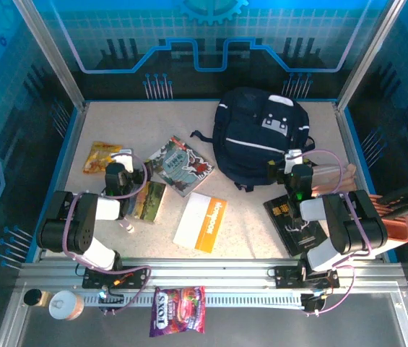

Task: Pack the student bag
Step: Move the student bag to the middle-right of the table.

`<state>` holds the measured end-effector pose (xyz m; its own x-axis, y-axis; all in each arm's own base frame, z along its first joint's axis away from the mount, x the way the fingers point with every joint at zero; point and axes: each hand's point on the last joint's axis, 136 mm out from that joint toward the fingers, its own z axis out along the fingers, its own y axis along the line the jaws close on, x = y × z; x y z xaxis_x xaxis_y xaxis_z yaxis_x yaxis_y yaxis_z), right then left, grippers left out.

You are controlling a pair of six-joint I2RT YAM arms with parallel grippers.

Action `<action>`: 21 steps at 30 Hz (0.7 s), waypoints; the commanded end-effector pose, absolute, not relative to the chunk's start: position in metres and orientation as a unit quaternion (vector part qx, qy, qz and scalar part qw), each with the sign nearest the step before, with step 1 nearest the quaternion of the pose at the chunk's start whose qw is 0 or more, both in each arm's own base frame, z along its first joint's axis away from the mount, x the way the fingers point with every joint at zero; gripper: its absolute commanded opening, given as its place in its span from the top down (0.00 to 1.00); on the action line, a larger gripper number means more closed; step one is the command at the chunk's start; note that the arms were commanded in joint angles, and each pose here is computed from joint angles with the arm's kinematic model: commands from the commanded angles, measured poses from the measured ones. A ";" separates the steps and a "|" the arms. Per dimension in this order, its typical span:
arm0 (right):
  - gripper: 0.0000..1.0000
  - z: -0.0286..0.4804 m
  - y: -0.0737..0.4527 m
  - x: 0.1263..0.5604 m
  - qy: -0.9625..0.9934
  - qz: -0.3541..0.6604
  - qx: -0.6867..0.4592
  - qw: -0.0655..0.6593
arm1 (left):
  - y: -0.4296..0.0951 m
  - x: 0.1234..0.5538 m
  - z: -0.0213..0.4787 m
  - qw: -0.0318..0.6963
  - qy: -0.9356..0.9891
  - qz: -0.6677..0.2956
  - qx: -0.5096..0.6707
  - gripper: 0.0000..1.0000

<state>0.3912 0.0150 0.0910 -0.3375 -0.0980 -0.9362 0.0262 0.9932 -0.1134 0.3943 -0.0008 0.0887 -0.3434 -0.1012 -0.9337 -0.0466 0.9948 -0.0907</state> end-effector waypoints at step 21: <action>0.00 0.101 0.010 0.397 0.807 -0.055 -0.009 0.588 | -0.002 0.399 0.094 0.578 0.815 -0.024 -0.036 0.01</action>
